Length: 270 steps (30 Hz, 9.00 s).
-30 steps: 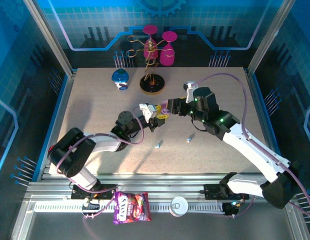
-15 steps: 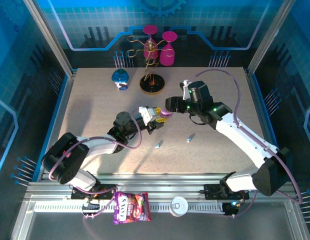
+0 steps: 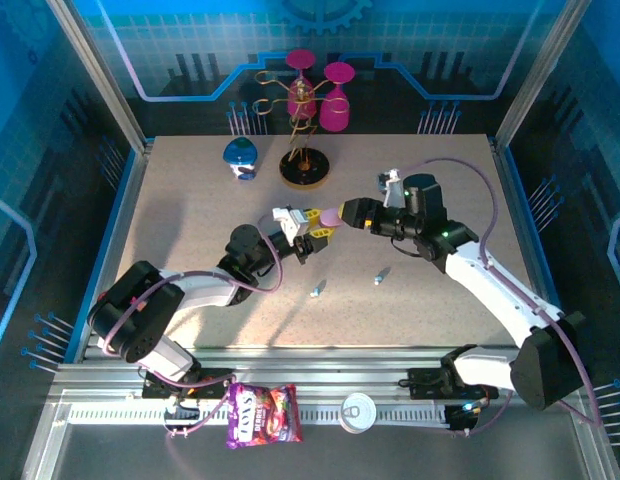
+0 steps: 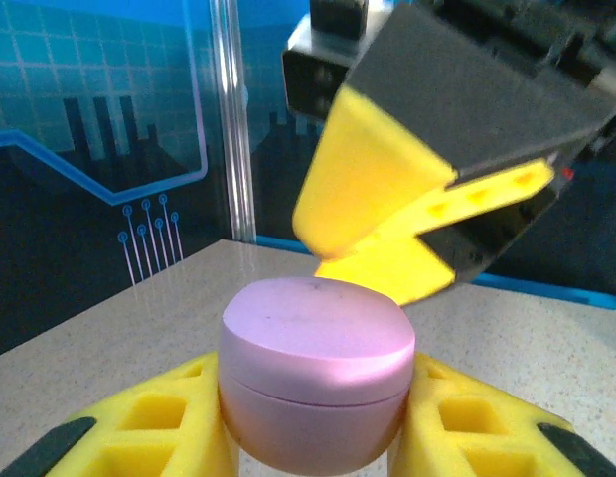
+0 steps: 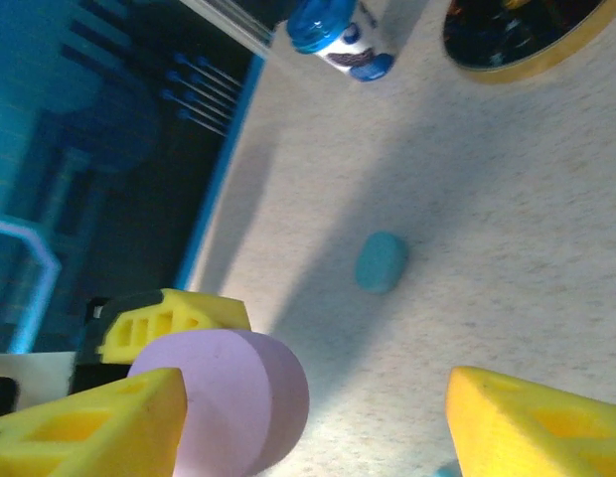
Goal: Insert wireless bluetooth earbuds into charging case
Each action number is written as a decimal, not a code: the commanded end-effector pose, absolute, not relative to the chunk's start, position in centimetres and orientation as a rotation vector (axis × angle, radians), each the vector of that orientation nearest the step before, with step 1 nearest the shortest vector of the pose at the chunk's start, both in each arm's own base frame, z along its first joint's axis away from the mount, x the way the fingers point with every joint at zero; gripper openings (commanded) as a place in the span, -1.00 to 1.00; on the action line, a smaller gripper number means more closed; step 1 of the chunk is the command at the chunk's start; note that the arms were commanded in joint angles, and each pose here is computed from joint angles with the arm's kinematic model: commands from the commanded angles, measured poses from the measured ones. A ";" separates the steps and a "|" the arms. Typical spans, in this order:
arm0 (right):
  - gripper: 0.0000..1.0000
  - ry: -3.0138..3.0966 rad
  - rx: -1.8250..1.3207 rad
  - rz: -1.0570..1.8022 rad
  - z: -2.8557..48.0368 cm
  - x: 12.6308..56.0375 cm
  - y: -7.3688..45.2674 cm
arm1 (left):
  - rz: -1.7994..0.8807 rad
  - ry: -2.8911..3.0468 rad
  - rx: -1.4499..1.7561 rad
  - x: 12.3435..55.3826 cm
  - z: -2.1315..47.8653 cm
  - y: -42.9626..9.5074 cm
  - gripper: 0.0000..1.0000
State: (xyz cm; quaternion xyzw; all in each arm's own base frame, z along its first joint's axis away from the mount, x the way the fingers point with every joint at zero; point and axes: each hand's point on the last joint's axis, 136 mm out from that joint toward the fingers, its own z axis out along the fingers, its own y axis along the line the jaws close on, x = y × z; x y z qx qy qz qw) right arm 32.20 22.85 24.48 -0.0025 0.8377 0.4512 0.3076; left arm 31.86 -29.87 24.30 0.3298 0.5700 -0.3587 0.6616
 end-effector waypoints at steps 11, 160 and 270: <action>0.18 2.044 0.113 1.913 24.9 31.6 26.3 | -0.873 1.159 0.689 31.7 28.5 -30.0 -0.46; 0.16 2.361 0.012 1.579 18.8 28.3 22.5 | -0.809 1.651 1.296 29.3 19.2 -33.3 -0.16; -0.55 1.800 0.155 2.060 30.9 29.5 20.0 | -1.093 0.997 0.847 30.2 31.1 -35.4 -0.32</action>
